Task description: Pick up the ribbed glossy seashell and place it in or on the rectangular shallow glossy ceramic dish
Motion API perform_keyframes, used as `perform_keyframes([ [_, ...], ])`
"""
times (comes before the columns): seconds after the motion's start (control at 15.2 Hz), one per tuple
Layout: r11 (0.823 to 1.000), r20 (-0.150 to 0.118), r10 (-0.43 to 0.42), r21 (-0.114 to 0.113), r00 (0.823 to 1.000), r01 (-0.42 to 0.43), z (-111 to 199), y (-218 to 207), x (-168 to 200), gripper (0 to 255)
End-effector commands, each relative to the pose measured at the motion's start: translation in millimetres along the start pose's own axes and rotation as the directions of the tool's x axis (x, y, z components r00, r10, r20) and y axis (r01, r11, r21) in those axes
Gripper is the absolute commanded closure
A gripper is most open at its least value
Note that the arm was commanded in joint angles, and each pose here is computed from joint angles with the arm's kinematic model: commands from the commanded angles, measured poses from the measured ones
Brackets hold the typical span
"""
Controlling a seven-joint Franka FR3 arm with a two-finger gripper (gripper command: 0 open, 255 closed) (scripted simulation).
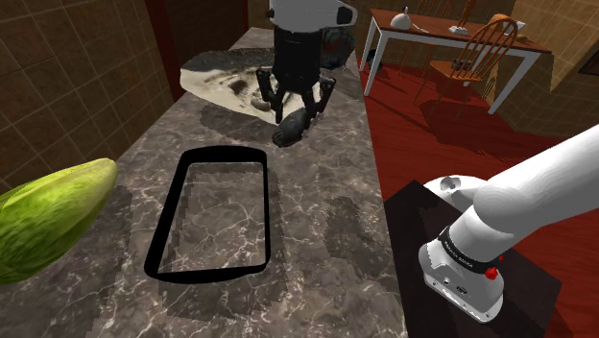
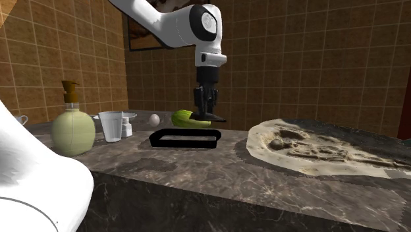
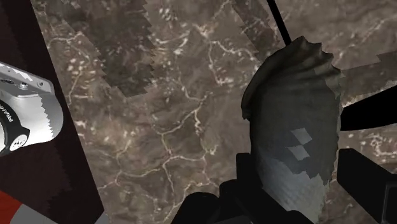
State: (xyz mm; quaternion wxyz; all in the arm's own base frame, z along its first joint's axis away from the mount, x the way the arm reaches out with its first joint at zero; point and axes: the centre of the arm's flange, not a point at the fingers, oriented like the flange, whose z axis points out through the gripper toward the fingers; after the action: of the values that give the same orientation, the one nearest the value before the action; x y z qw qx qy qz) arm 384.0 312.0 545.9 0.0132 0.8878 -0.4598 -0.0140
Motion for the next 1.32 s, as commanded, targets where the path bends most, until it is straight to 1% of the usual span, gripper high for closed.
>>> perform_keyframes([
  [0.0,1.000,0.000,0.001,0.000,1.000,-0.001,-1.4,-9.0,-16.8,255],
  [0.79,1.000,0.000,0.001,0.000,1.000,-0.001,-2.9,-91.2,-152.2,255],
  [0.86,1.000,0.000,0.001,0.000,1.000,-0.001,-2.9,-93.9,-156.6,255],
  [1.25,1.000,0.000,0.001,0.000,1.000,-0.001,28.7,-95.0,-156.2,255],
])
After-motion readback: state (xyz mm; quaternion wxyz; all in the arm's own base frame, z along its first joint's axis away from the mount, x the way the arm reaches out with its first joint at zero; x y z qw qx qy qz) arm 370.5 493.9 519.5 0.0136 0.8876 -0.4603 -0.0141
